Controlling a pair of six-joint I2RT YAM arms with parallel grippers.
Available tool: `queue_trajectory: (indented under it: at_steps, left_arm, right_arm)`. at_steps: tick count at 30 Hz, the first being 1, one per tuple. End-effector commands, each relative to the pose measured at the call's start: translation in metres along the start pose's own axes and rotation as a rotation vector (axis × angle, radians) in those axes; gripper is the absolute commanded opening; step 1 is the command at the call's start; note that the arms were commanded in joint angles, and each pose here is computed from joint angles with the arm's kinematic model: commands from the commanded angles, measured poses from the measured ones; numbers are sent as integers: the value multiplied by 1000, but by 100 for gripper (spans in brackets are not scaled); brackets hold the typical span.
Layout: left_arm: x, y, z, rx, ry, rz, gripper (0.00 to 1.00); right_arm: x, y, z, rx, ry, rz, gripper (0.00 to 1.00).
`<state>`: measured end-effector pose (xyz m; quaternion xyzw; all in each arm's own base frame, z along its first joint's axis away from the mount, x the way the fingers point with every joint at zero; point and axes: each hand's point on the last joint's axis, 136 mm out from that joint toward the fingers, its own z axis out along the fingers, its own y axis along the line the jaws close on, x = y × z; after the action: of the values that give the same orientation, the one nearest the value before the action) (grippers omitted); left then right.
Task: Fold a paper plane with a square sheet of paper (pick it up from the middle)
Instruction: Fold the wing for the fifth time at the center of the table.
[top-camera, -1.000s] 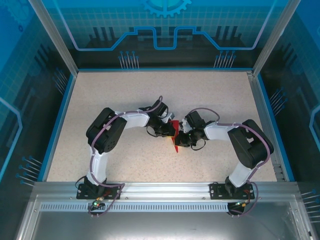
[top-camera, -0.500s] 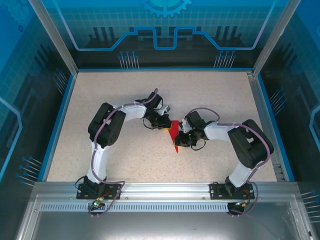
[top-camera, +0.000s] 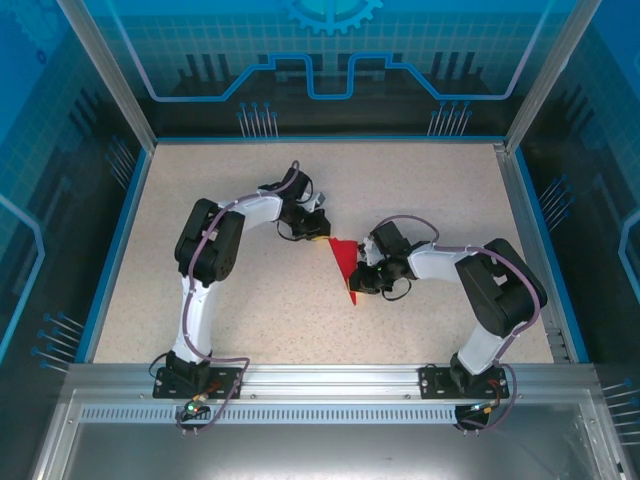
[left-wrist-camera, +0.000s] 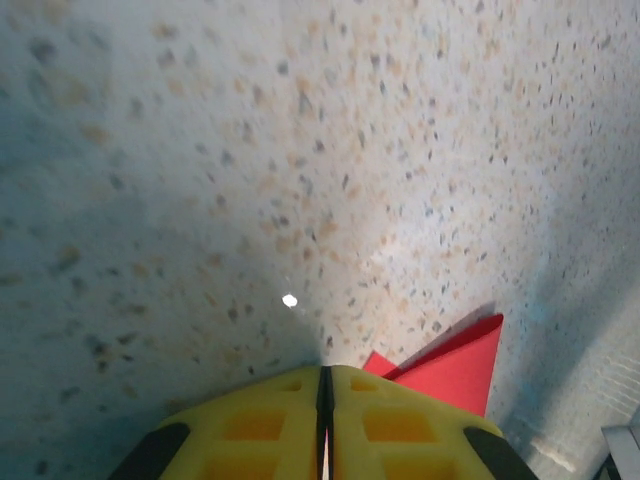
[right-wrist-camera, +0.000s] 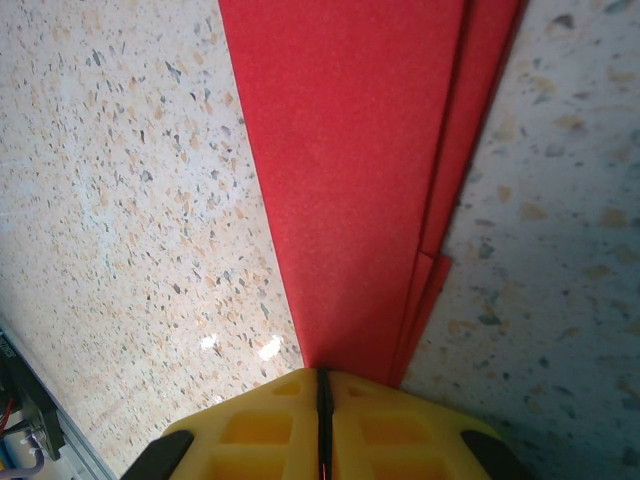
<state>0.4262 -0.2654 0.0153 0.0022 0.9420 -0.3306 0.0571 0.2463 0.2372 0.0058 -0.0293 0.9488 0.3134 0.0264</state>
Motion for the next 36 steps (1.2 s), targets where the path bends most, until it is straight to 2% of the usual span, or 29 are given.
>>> queue_trajectory:
  at_steps: [1,6,10,17,22,29,36]
  left_arm:
    - [-25,30,-8,-117,-78,-43,11]
    - [-32,-3,-48,-76,-185,2,12]
    - [-11,-37,-69,-12,-243,56,13]
    - [61,-62,-30,75,-124,63,12]
    - [93,-64,-4,82,-27,63,9]
    - [115,-60,18,90,77,56,5]
    - [116,-41,31,16,97,50,5]
  right_arm:
    - [60,-76,4,290,174,139,10]
    - [60,-76,5,288,171,137,10]
    - [59,-74,6,279,170,137,10]
    - [59,-74,8,273,179,141,9]
    - [59,-74,9,271,180,139,9]
    - [60,-74,9,271,183,141,8]
    - [62,-77,9,280,189,143,8]
